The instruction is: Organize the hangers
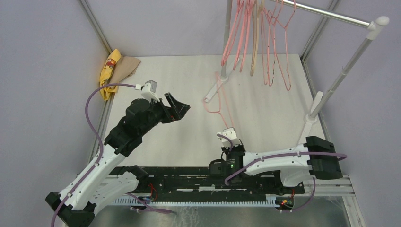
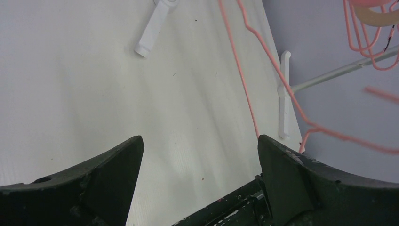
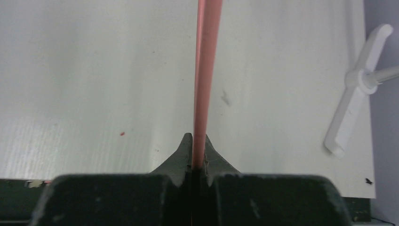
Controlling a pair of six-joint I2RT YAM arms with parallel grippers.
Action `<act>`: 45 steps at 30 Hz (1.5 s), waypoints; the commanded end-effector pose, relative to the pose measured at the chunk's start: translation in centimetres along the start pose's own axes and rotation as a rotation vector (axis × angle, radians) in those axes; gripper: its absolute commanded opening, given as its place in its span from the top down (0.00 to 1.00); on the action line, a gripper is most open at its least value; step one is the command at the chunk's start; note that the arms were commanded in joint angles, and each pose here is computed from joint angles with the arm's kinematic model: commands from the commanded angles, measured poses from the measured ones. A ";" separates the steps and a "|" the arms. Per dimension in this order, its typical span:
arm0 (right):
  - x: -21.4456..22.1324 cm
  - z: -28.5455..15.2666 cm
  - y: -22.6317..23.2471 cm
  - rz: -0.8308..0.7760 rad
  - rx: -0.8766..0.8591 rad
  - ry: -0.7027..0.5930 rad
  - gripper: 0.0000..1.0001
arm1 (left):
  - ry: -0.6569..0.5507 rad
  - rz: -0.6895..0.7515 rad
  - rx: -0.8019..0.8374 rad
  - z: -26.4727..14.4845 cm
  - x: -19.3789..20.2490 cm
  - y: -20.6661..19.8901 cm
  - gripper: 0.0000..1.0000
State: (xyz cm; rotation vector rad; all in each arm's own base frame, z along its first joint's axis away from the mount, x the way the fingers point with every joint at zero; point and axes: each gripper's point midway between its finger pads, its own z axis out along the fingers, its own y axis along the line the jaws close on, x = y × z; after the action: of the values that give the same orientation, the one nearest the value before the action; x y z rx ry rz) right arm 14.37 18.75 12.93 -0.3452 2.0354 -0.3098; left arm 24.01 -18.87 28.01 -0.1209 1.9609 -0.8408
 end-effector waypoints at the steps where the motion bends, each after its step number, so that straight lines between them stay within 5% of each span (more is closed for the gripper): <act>1: -0.4 -1.0 0.2 0.058 -0.103 0.031 0.99 | -0.060 0.058 -0.086 0.4 -0.9 2.0 0.02; 10: 4.6 -0.9 -4.8 0.158 -0.087 0.139 0.99 | -0.039 0.031 -0.140 1.7 0.8 3.9 0.02; 21: 4.0 -1.7 -11.5 0.436 -0.031 0.114 0.99 | 0.022 0.017 -0.101 4.3 1.7 2.8 0.03; 27: 3.8 -2.0 -12.1 0.451 -0.004 0.124 0.99 | 0.058 0.031 -0.075 5.6 2.2 2.2 0.03; 38: 2.0 -3.1 -12.4 0.494 0.024 0.140 0.99 | 0.110 0.077 -0.074 7.7 2.6 2.0 0.03; 45: -4.1 -3.9 -13.5 0.523 0.020 0.020 0.99 | 0.106 0.066 -0.028 7.5 1.9 0.6 0.04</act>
State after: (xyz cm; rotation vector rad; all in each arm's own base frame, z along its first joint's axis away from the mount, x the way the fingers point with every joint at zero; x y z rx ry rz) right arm 12.25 10.62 18.50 0.2454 2.1829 0.1022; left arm 28.50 -21.97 20.28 -0.0908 2.1683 -0.7208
